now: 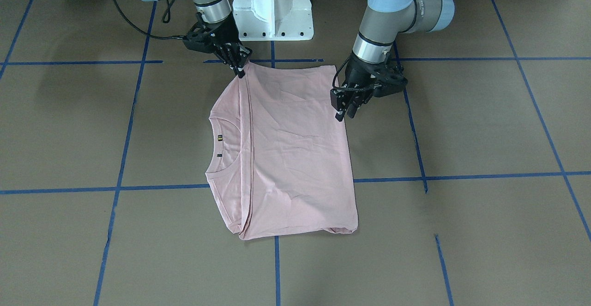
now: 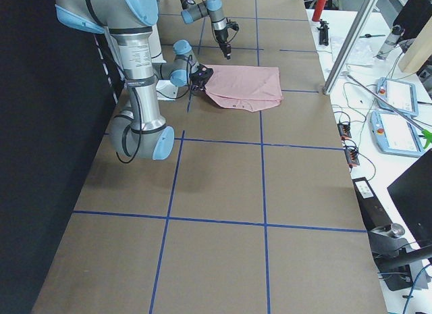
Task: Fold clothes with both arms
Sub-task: 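Lower both grippers to the folded shirt edge nearest the robot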
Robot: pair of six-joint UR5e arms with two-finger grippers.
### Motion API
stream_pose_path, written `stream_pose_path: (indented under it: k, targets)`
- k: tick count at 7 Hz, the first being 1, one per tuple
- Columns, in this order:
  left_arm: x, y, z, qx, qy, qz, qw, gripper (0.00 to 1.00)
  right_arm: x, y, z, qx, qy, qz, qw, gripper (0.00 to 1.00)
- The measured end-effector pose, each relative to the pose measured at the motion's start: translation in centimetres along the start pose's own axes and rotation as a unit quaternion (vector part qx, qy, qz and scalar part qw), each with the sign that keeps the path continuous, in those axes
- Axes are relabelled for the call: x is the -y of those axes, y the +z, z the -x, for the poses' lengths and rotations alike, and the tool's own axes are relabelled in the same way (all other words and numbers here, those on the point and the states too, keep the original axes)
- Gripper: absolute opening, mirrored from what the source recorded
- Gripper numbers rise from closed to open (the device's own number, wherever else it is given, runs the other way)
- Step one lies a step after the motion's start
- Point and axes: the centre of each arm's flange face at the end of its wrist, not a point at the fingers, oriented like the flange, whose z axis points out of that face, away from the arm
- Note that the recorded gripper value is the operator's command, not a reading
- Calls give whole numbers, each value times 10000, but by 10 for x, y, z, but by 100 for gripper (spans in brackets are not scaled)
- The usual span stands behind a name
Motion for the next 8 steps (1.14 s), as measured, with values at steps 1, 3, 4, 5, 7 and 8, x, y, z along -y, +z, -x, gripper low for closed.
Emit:
stream_pose_path:
  k: [1,3,4,5,7,8]
  targets:
    - [-20,-4,7,116,-67,129,9998,51,0,0,-2,-24,-6,-1,10000,0]
    - [-58,3,20,389,-142,358,9985,51,-2,0,-4,-39,-14,12,10000,0]
    - [-75,9,26,491,-118,460,9977,50,-3,0,-4,-46,-21,21,10000,0]
    - [-91,14,31,567,-68,551,9968,50,-4,0,-5,-56,-26,24,10000,0]
    - [-106,18,37,632,-1,639,9960,49,-4,1,-6,-64,-30,26,10000,0]
    - [-111,20,40,696,25,654,9954,49,-5,1,-6,-64,-31,28,10000,0]
